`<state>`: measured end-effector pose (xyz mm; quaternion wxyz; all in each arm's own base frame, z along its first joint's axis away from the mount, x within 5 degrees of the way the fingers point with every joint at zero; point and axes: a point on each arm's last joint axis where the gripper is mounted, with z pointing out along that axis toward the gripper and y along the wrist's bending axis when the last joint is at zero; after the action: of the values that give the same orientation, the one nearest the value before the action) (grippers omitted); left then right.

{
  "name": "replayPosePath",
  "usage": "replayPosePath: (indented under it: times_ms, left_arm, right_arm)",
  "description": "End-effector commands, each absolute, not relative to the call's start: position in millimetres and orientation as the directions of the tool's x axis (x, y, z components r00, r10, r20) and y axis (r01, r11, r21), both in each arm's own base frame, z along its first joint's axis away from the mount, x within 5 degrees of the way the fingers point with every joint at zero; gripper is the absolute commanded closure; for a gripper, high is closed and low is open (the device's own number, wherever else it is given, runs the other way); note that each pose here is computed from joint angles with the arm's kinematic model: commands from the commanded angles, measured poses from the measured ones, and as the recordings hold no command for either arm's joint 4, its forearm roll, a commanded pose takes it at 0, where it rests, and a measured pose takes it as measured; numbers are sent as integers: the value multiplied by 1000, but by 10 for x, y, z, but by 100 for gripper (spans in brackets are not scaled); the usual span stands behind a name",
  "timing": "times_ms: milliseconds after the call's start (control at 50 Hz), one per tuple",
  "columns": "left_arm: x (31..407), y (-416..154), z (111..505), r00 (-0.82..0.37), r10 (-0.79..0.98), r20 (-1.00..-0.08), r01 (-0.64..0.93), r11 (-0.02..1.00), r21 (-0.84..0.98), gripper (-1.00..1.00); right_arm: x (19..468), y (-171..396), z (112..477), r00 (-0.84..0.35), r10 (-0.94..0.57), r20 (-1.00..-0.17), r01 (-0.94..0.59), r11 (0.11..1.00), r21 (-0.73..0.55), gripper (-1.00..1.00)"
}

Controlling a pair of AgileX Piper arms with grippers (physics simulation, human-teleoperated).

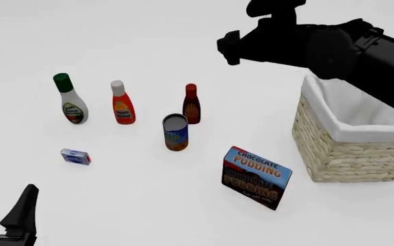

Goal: Pick the bbq sauce and place it in the basket.

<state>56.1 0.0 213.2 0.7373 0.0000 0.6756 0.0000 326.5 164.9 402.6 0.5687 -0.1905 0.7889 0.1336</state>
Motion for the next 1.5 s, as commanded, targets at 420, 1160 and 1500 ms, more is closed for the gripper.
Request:
replayPosePath:
  times_ms: [420,1160,1500]
  left_arm:
    - [561,0,2132,87,0,-996,0,1000,0,-100]
    - [561,0,2132,87,0,-996,0,1000,0,-100]
    - [561,0,2132,87,0,-996,0,1000,0,-100]
  right_arm:
    - [4198,2293,3469,-397,-239,-886,-487,873,-17,-100]
    - [4952,2627,2752,-483,-306,-820,-490,871,-36,-100]
    - [5150,2636,2451,-515,-330,-791,-487,872,-46,-100]
